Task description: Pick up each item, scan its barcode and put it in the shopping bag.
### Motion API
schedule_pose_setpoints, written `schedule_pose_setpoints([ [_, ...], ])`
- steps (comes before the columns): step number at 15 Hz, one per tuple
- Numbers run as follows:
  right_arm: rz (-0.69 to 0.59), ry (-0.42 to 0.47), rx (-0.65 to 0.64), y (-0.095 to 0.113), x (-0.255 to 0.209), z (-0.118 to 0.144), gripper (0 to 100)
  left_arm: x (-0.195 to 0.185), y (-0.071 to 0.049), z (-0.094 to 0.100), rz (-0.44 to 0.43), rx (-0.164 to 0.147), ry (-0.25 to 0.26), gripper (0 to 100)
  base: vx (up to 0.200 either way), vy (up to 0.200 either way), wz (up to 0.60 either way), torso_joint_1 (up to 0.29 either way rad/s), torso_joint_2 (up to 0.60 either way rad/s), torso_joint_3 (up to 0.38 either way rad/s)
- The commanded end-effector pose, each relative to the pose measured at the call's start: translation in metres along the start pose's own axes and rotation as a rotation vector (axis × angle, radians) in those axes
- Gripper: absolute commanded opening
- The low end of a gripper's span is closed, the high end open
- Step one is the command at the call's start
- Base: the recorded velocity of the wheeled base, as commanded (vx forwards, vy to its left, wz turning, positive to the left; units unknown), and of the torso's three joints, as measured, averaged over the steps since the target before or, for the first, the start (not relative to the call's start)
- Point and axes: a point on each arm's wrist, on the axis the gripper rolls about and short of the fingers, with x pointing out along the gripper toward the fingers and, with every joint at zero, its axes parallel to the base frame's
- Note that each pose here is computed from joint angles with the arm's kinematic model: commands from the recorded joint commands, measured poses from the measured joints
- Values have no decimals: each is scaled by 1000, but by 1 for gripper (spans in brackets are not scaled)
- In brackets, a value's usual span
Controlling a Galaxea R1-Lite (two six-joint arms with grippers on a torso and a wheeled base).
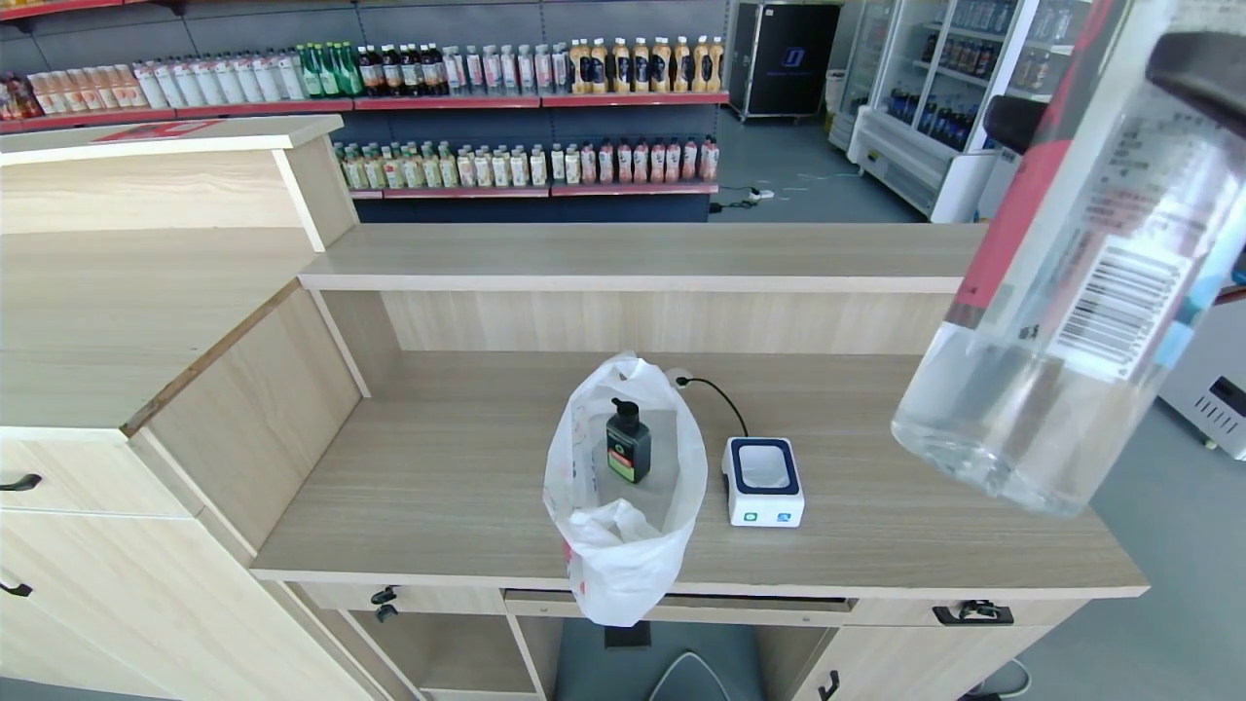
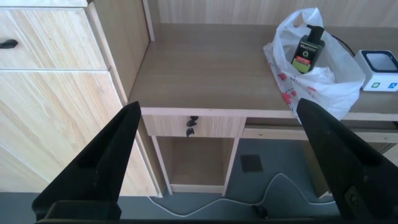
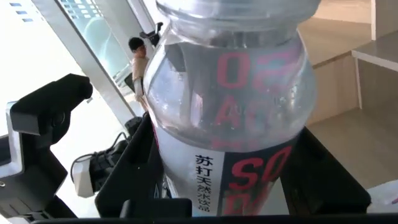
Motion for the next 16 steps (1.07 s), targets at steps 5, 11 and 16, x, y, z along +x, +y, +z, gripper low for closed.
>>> schedule_pose_setpoints([
  [5,45,23,91,12,-3,-2,0,0,0,0,0,0,0,100,0,0,0,0,0,0],
  [11,72,68,123,10,-5,-13,0,0,0,0,0,0,0,100,0,0,0,0,0,0],
  [16,70,78,139,7,-5,-17,0,0,0,0,0,0,0,100,0,0,0,0,0,0],
])
